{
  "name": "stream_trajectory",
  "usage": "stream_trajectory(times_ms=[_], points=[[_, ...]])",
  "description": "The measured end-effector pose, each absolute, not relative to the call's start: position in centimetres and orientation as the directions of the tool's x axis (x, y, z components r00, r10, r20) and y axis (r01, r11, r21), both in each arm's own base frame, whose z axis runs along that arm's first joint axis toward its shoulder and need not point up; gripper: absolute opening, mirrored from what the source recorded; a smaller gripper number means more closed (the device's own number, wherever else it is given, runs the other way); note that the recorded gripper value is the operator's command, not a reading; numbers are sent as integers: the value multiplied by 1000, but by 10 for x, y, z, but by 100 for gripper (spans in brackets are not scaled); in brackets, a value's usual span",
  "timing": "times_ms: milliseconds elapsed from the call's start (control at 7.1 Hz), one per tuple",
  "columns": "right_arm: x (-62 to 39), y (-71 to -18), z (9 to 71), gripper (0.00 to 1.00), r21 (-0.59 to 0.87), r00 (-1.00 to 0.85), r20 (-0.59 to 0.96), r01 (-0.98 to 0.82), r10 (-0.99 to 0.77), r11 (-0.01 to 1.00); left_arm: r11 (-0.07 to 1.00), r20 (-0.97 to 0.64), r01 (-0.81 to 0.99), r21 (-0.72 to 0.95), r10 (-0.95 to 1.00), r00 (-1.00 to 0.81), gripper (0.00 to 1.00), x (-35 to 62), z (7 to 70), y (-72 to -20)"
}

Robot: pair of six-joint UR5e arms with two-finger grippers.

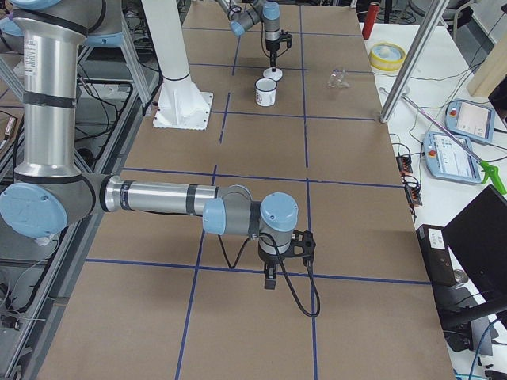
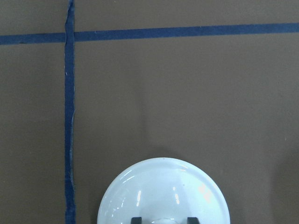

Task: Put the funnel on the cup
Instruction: 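Set the white lid on the table beside the mug, open left gripper, then move the left gripper to the clear glass funnel farther away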

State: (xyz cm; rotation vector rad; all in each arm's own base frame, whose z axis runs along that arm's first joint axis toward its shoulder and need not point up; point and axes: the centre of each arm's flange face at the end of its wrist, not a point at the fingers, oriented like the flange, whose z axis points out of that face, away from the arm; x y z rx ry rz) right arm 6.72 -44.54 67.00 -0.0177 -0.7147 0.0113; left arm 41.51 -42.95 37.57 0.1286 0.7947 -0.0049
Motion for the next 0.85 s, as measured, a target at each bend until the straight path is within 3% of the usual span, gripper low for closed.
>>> stream_trajectory(times_ms=[141,423,845], points=[[67,-445,670,100,-20,755,655,-4,16,1000,992,-711,51,112,44,702,100,417,376,-429],[67,-445,670,100,-20,755,655,-4,16,1000,993,-721,73,96,19,693,100,417,370,-427],[67,-445,670,100,-20,755,655,-4,16,1000,944,-807,326,-53,-232,543,100,395,308,-453]])
